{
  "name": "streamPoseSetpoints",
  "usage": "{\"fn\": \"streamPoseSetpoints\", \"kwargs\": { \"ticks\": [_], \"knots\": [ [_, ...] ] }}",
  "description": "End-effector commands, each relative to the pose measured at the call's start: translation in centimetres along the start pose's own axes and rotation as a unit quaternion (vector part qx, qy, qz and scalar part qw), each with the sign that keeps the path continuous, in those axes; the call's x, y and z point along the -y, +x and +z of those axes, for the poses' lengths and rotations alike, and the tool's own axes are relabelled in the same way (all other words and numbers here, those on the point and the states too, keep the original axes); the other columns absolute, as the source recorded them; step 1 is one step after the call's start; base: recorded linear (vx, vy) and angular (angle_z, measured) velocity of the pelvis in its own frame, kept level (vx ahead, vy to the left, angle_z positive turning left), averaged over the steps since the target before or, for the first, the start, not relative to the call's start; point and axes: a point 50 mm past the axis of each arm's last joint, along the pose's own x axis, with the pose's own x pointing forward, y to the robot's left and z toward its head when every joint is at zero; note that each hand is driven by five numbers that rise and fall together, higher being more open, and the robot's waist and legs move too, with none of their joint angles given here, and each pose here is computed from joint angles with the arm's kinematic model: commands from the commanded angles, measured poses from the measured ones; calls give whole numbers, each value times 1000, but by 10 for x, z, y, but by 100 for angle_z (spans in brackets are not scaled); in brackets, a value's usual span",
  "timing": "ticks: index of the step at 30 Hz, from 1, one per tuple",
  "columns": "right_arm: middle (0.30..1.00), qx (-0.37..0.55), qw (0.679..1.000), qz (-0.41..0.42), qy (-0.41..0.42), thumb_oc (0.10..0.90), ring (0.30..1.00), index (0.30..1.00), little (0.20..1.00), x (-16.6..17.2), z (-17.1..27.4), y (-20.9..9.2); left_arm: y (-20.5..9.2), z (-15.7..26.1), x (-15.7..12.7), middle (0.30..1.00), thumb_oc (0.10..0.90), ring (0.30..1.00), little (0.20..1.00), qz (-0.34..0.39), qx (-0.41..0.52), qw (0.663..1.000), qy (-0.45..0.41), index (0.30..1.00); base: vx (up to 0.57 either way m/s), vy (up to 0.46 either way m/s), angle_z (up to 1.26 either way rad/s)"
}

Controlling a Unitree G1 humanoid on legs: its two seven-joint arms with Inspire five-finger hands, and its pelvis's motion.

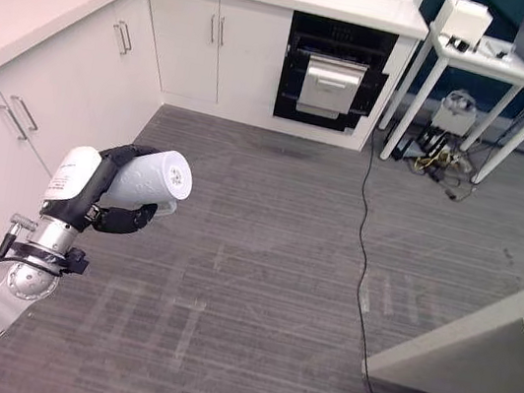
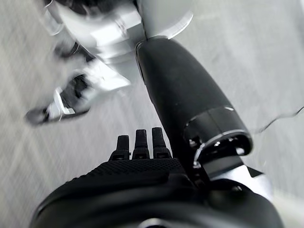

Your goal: Place the dishes in the dishwasher.

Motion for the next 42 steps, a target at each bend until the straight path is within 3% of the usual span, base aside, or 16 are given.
{"fn": "streamPoseSetpoints", "kwargs": {
  "ticks": [1,9,17,31,37,42],
  "knots": [
    [900,53,997,27,-50,800,900,900,900,-1,33,6,29,30,-42,300,400,300,300,114,84,990,-12,300,347,-85,-59],
    [900,51,998,38,-29,800,900,900,900,-1,36,8,23,34,-37,300,400,300,300,93,89,991,-20,300,428,-349,23],
    [900,75,994,43,-72,800,900,900,900,7,59,10,11,26,-41,300,400,300,300,103,66,991,-44,300,261,-280,4],
    [900,54,992,52,-98,800,900,900,900,3,52,12,-5,8,-47,300,400,300,300,99,33,994,-46,300,378,111,-69],
    [900,61,995,60,-48,800,900,900,900,-16,41,10,-1,12,-49,300,400,300,300,70,63,995,-36,300,291,154,-39],
    [900,77,989,86,-97,800,900,900,900,-24,51,11,-2,11,-47,300,400,300,300,77,53,995,-26,300,177,-71,-26]
  ]
}}
